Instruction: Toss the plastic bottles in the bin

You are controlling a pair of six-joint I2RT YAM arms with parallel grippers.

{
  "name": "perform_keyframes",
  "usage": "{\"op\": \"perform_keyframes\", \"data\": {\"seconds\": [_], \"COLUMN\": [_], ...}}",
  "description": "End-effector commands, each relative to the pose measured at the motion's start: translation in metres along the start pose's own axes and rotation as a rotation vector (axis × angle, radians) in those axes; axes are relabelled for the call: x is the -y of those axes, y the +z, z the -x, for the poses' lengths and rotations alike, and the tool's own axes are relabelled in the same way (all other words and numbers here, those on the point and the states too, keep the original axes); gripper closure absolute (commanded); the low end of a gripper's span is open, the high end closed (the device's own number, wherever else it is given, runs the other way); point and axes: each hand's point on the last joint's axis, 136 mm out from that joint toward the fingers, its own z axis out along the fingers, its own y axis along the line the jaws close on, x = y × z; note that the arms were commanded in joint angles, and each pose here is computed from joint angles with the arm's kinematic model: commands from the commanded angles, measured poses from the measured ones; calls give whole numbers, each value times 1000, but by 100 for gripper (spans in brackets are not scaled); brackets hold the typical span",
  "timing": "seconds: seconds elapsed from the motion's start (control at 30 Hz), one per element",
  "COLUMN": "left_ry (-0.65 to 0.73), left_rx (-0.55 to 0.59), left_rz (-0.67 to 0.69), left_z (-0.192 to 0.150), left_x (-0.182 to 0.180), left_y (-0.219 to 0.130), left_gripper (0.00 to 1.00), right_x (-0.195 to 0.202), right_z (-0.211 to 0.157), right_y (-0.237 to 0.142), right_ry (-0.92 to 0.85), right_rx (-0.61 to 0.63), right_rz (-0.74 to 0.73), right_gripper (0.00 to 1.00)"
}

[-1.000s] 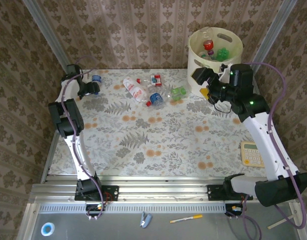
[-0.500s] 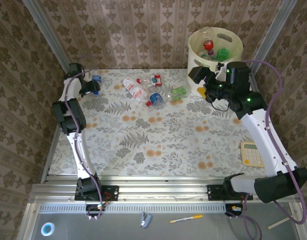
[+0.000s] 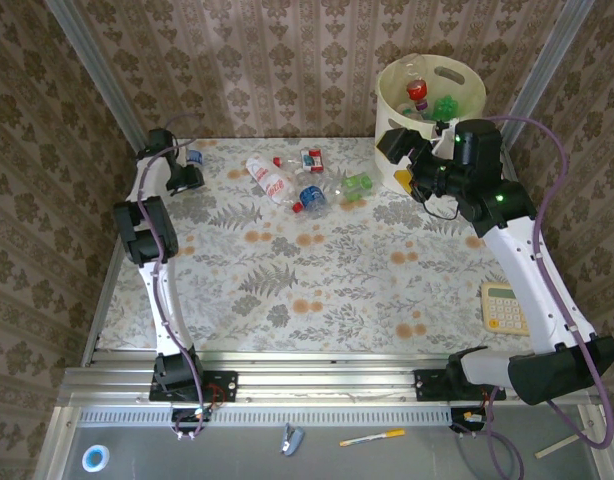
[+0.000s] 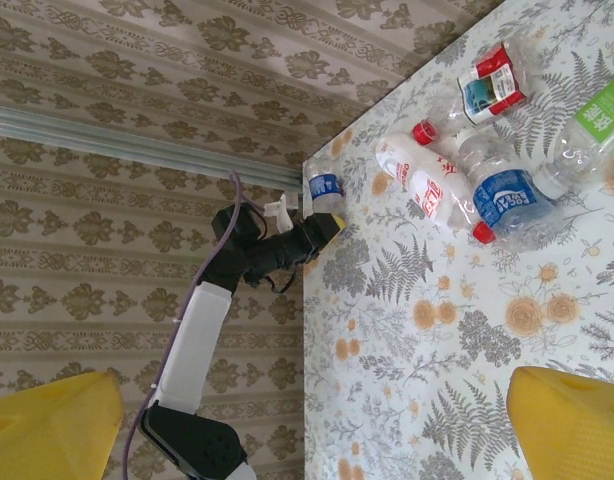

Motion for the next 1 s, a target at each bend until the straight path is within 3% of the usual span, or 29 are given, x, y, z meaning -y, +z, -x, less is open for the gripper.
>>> {"op": "perform_keyframes", "data": {"seconds": [0.0,0.3,0.43,0.53,0.97], "left_ry": [24,90,142,166,293], "left_rx": [-10,27,70,77,142], "left_rz": [-5,-46,-87,-137,-255], "left_z": [0,0,-1,-9,-61], "left_x": [-3,16,36,54,124], "left_y": [-4,-29,-51,-68,-158], "left_gripper": [64,85,89,97,100], "right_x": [-7,-2,5,11,28], "right_z": [0,-3,-5,-7,-10], "right_y": [-7,-4,-5,-6,-1], "right_ry": [-23,1,5,13,27], "right_rx": [9,15,19,25,34], "right_rz": [3,21,4,-18,-49], "right_gripper": [0,0,0,0,0]}}
